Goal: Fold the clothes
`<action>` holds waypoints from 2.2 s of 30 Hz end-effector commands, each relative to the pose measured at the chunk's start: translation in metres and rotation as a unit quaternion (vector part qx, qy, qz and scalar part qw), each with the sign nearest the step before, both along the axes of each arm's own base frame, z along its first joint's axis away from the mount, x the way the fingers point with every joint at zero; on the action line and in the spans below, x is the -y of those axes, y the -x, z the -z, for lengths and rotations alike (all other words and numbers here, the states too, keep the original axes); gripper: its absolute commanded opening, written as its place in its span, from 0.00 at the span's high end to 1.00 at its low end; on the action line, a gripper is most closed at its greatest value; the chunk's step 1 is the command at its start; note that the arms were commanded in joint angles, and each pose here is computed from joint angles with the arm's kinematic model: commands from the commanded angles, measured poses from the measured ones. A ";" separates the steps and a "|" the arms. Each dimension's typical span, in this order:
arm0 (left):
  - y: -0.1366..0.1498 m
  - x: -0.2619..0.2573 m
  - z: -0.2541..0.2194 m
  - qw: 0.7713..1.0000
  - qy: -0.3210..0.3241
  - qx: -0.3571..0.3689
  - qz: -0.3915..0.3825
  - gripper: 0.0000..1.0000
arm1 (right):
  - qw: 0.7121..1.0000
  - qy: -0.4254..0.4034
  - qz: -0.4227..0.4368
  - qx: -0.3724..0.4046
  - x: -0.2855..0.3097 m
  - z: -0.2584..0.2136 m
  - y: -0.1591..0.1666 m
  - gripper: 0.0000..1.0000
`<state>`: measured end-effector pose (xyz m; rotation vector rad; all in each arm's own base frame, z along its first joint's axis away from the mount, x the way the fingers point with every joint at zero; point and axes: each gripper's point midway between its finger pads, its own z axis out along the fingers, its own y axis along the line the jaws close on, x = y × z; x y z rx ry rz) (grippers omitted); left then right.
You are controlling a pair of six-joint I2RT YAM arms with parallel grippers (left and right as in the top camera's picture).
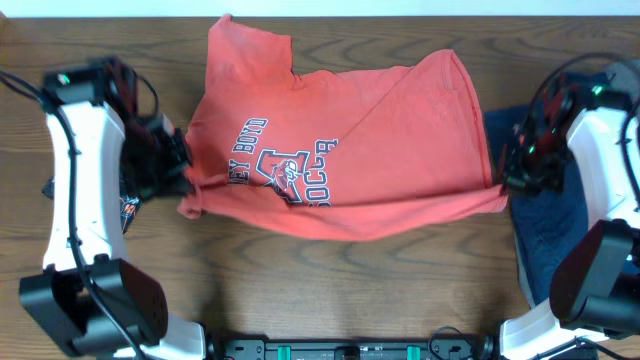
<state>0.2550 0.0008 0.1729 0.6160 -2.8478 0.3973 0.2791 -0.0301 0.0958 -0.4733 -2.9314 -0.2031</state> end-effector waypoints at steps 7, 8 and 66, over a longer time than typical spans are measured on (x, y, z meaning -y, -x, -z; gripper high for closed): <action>0.090 -0.003 0.010 0.998 -0.062 0.000 -0.017 0.94 | 0.999 -0.004 0.023 -0.048 -0.002 0.016 0.045 0.99; 0.094 -0.004 0.009 0.997 -0.069 0.006 -0.021 0.94 | 0.999 0.005 0.027 -0.046 0.000 0.014 0.046 0.99; 0.032 -0.039 0.108 0.989 -0.134 -0.038 -0.038 0.44 | 0.988 0.015 -0.066 0.140 -0.022 0.080 -0.059 0.72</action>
